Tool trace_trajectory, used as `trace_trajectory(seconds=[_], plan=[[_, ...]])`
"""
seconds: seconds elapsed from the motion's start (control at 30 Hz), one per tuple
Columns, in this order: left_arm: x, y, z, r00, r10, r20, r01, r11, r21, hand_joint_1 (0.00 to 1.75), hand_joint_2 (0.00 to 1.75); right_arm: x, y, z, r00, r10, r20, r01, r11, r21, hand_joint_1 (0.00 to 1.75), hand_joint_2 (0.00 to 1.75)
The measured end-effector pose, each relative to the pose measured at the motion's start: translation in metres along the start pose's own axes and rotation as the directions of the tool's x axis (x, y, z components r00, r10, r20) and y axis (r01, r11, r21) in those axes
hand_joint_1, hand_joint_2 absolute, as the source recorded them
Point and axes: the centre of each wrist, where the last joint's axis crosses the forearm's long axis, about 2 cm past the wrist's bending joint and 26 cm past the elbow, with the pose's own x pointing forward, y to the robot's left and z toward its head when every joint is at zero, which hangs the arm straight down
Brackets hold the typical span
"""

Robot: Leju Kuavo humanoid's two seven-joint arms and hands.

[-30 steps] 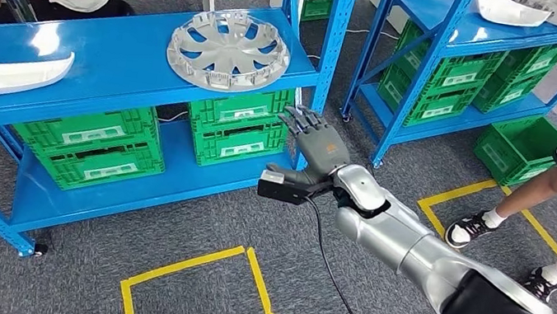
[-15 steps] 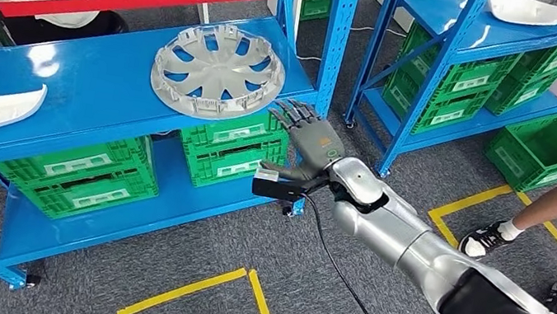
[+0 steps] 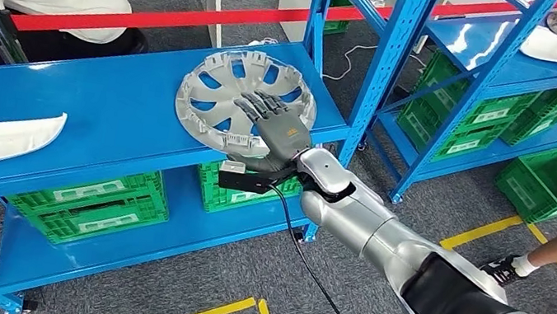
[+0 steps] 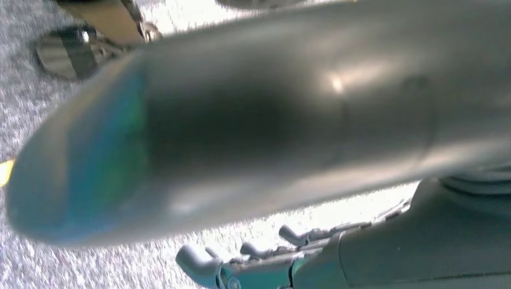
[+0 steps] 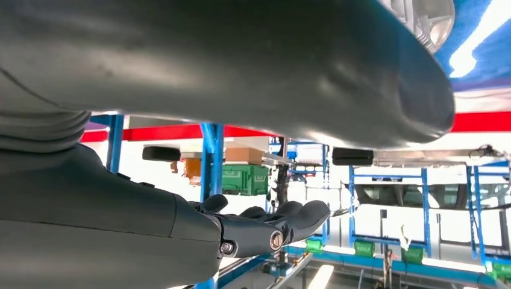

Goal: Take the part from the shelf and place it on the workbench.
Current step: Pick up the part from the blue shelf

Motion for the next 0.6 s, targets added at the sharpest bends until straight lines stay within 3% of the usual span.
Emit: trace_trajectory(seconds=[0.47, 0.6], plan=[[0.012, 0.0, 0.0, 1.0, -0.009, -0.001, 0.009, 1.0, -0.008, 0.0, 0.0, -0.006, 0.032, 0.016, 0.995, -0.084, -0.048, 0.088, 0.993, 0.078, 0.0, 0.0], [0.01, -0.001, 0.001, 1.0, -0.013, -0.002, 0.013, 1.0, -0.01, 0.0, 0.0, 0.002, 0.052, 0.027, 0.989, -0.128, -0.07, 0.136, 0.983, 0.126, 0.0, 1.75]])
